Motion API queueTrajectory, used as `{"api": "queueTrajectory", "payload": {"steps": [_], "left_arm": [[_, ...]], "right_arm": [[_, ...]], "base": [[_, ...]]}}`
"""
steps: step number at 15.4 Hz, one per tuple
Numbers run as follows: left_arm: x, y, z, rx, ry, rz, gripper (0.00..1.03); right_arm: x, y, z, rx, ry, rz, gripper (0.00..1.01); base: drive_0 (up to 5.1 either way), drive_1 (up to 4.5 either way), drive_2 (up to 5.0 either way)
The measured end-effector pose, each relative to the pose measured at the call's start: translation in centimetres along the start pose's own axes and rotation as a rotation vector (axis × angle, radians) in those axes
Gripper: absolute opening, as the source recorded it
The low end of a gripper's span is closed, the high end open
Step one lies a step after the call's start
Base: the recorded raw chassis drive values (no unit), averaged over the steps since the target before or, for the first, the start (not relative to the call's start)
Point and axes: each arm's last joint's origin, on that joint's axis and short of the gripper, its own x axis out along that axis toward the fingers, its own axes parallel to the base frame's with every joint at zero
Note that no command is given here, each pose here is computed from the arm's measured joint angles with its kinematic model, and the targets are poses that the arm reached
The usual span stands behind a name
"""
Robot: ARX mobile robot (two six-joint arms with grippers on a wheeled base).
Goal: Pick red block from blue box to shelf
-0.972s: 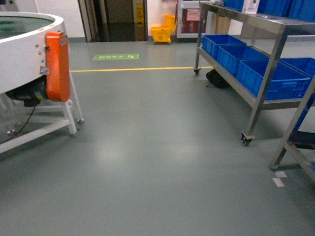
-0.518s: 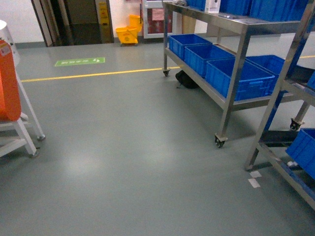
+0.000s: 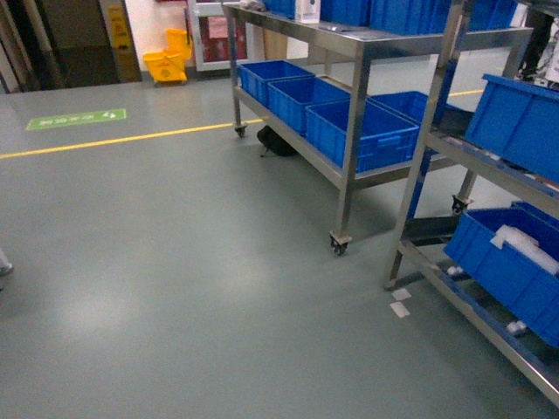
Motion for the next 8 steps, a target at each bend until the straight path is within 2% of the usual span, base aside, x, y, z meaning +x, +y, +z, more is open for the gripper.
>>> {"api": "queueTrajectory", "payload": {"steps": [8], "left_arm": [[0.00,0.00,0.00,0.000,0.000,0.000,0.98]], "right_arm": [[0.00,0.00,-0.01,0.000,0.001,0.000,0.28]], "base": [[1.1,0.07,-6.9]]}}
